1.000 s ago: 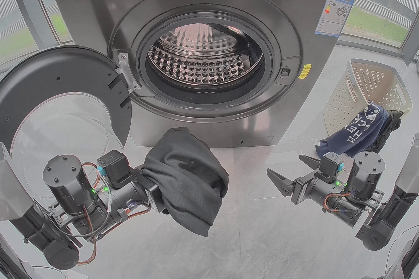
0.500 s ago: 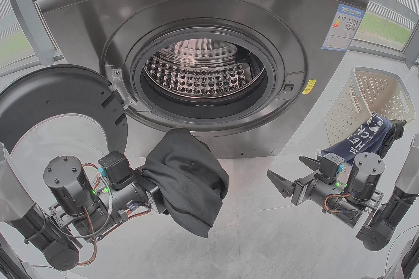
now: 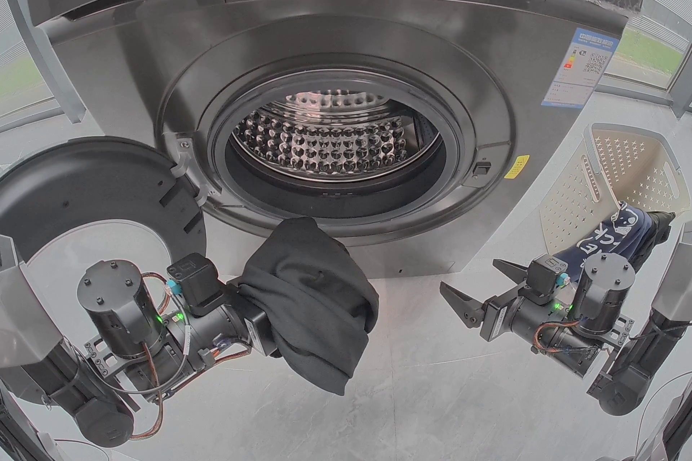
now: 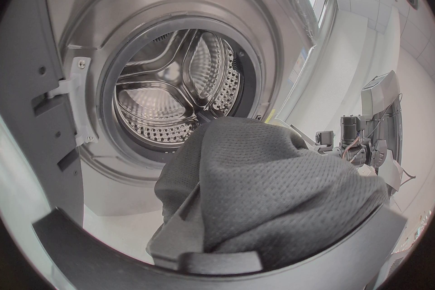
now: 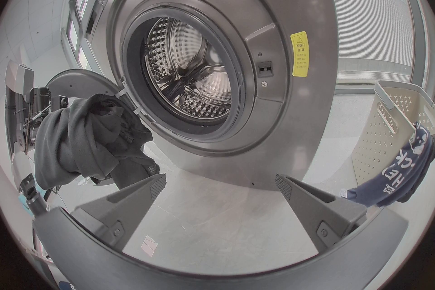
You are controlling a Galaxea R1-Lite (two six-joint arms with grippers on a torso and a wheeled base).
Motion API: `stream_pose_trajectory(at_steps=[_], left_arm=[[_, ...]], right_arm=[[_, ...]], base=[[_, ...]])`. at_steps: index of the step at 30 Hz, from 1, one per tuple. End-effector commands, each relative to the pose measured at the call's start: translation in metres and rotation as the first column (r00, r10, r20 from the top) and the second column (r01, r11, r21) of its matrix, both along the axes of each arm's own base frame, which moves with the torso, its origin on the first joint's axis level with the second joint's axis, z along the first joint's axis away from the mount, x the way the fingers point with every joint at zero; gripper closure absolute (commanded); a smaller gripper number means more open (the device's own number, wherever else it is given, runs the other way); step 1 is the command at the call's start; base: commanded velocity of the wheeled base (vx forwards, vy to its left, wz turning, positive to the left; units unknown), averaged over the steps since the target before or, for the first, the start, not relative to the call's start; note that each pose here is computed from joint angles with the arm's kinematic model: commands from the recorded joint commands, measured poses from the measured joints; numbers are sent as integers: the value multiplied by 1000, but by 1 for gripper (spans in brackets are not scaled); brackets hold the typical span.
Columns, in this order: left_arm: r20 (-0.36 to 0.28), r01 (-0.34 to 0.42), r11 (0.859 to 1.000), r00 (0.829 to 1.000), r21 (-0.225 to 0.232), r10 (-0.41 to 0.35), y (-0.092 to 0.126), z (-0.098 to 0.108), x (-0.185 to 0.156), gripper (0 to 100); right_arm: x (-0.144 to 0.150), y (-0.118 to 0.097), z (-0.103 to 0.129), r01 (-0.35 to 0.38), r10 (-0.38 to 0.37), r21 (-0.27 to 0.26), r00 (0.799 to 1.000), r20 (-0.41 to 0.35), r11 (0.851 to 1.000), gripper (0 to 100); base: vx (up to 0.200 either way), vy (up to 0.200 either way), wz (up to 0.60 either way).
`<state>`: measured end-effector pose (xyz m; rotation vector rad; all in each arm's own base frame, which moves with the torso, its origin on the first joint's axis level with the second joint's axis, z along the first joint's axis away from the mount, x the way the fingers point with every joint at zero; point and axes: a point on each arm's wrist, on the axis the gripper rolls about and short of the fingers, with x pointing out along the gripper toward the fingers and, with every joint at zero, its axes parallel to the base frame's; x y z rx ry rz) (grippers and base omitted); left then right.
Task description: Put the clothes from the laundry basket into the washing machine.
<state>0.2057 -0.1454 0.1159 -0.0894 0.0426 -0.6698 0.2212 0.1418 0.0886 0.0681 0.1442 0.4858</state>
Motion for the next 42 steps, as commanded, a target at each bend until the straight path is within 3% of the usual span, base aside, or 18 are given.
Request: stream_pose_trajectory(at_steps=[1,14,21,26,37,39,42], left_arm=[[-7,1,1000,1000,4,-1,0,-2,0,100],[-10,13,1000,1000,8,-13,-4,-3,-1,100],[-10,32,999,999,8,-32,-8,-3,-4,100],[-9,61,998,998,6,-61,-16,-3,-9,100],[-12,45,999,999,2,-45,-17,-4,-3,100],[-37,28,999,999,40,-27,-23,-18,7,100],[-18,-1,997,1000,79,2,-31,-26,18,100]], right_arm=[[0,1,-1,-3,3,-1,1000,-1,1000,0],[-12,3,-7,-39,38,-23,999,-36,999,0],[-38,7,-18,-130,122,-68,987,-102,989,0],[-59,16,-24,-219,205,-92,968,-141,971,0],[-65,20,-24,-246,231,-91,962,-145,965,0],[-67,22,-24,-257,242,-92,959,-148,962,0],[-69,24,-25,-267,251,-95,956,-151,959,0]], base=[[0,0,0],[154,0,0],[0,0,0],[0,0,0],[0,0,0],[0,0,0],[0,0,0]])
